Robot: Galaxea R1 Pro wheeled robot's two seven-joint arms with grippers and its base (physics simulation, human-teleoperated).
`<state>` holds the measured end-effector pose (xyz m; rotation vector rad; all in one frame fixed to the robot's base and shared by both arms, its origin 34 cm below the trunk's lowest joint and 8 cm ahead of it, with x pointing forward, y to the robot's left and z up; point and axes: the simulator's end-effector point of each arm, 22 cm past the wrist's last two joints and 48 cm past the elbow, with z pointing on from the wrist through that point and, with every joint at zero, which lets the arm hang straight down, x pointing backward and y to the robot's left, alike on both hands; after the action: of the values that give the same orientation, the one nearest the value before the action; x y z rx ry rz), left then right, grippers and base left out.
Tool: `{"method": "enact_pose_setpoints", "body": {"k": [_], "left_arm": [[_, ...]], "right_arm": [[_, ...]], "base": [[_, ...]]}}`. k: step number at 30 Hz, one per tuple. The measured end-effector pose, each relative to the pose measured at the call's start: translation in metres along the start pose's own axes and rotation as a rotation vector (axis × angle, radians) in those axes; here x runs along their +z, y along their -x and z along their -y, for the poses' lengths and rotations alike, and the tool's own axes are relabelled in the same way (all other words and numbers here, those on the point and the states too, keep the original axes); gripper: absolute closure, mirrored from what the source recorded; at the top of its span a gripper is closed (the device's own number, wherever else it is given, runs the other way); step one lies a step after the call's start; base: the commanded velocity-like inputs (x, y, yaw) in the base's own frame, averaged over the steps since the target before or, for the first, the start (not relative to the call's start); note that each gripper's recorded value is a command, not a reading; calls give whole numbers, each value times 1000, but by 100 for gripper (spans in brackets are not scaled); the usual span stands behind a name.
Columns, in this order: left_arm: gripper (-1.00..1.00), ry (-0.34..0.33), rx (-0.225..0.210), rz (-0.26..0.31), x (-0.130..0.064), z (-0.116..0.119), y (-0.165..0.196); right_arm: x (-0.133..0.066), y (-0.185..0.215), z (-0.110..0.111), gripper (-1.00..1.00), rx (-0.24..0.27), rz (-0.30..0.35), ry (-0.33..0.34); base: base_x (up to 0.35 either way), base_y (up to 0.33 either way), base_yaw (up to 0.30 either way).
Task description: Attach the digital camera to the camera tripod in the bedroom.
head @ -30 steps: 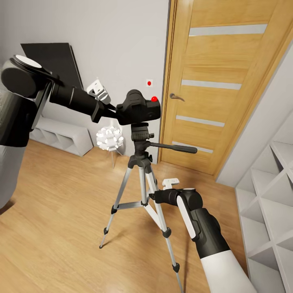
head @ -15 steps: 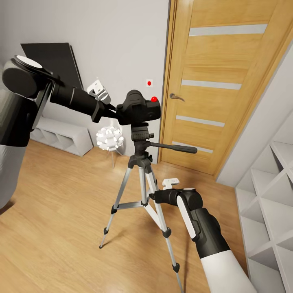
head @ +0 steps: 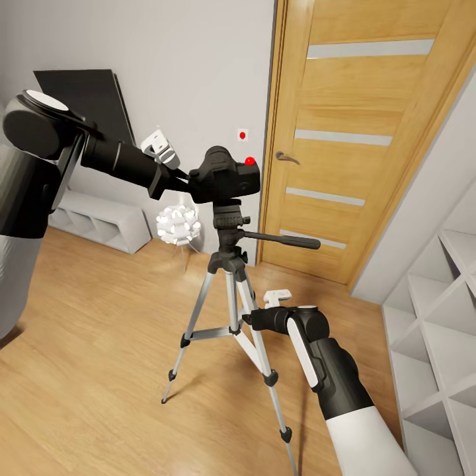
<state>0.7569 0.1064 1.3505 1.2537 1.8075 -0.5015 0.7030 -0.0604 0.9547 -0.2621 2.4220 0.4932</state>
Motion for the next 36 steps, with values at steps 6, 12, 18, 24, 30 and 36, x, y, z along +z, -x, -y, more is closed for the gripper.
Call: {"method": "enact_pose_setpoints", "body": {"k": [6, 12, 18, 24, 30, 36], "left_arm": [[-100, -1, 0, 0, 0, 0, 0], [-100, 2, 3, 1, 0, 0, 0], [-100, 1, 3, 1, 0, 0, 0], [-100, 2, 3, 1, 0, 0, 0], [-100, 1, 3, 1, 0, 0, 0], [-100, -3, 1, 15, -3, 0, 3]], "right_arm": [[0, 0, 0, 100, 0, 0, 0], [0, 0, 0, 100, 0, 0, 0], [0, 0, 0, 100, 0, 0, 0], [0, 0, 0, 100, -1, 0, 0], [0, 0, 0, 100, -1, 0, 0], [0, 0, 0, 100, 0, 0, 0]], "base": [[0, 0, 0], [0, 0, 0], [0, 0, 0], [0, 0, 0], [0, 0, 0], [0, 0, 0]]}}
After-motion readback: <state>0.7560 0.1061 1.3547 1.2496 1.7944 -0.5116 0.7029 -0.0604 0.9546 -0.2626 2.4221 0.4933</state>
